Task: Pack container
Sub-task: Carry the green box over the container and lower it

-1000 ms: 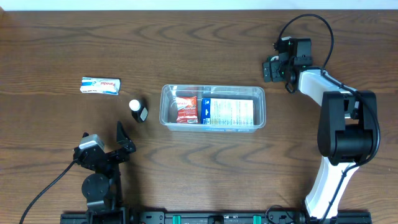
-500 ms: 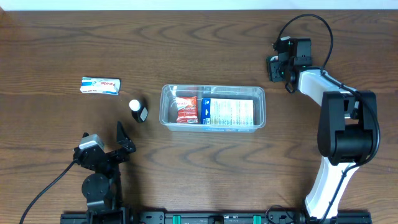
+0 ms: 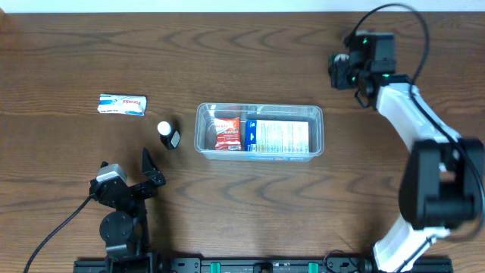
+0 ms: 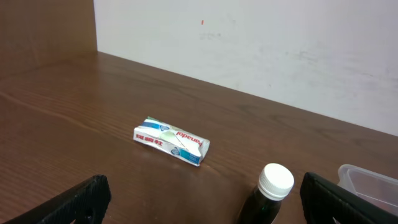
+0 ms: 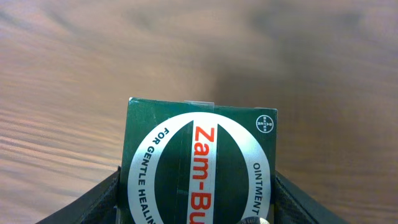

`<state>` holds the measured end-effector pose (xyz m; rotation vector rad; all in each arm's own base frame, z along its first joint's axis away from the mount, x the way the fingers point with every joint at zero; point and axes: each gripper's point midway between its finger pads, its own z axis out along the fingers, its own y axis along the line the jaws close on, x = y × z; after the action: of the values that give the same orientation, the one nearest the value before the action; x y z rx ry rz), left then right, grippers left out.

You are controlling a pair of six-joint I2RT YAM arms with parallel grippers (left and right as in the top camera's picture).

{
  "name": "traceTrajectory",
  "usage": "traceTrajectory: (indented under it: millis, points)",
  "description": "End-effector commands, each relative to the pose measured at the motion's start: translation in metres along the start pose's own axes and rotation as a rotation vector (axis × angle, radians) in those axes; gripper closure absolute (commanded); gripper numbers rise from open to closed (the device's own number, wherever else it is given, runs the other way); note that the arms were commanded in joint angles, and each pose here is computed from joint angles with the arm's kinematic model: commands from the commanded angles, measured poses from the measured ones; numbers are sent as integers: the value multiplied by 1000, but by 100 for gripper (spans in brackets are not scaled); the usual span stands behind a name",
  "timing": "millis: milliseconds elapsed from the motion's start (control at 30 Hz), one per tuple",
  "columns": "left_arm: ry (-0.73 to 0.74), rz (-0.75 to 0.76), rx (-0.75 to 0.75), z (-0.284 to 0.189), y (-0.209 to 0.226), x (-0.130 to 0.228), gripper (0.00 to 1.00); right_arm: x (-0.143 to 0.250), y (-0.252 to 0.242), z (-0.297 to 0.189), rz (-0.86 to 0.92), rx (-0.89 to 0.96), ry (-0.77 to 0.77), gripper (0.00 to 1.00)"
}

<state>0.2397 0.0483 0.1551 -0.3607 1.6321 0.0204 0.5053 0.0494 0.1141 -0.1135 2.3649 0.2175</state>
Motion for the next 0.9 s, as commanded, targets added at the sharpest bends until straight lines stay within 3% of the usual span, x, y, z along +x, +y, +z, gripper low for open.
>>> traceTrajectory:
  millis: [0,200,500,633,867]
  points:
    - [48,25,-26,1,7,17,2,-30,52,-42,110,-223,-66,40]
    - [48,25,-27,1,7,17,2,-18,126,-76,269,-481,55,43]
    - [48,25,-26,1,7,17,2,32,229,-96,161,-658,243,43]
    - [48,25,-27,1,7,17,2,54,264,-103,92,-667,289,42]
    - [48,25,-27,1,7,17,2,98,282,-97,-34,-457,333,45]
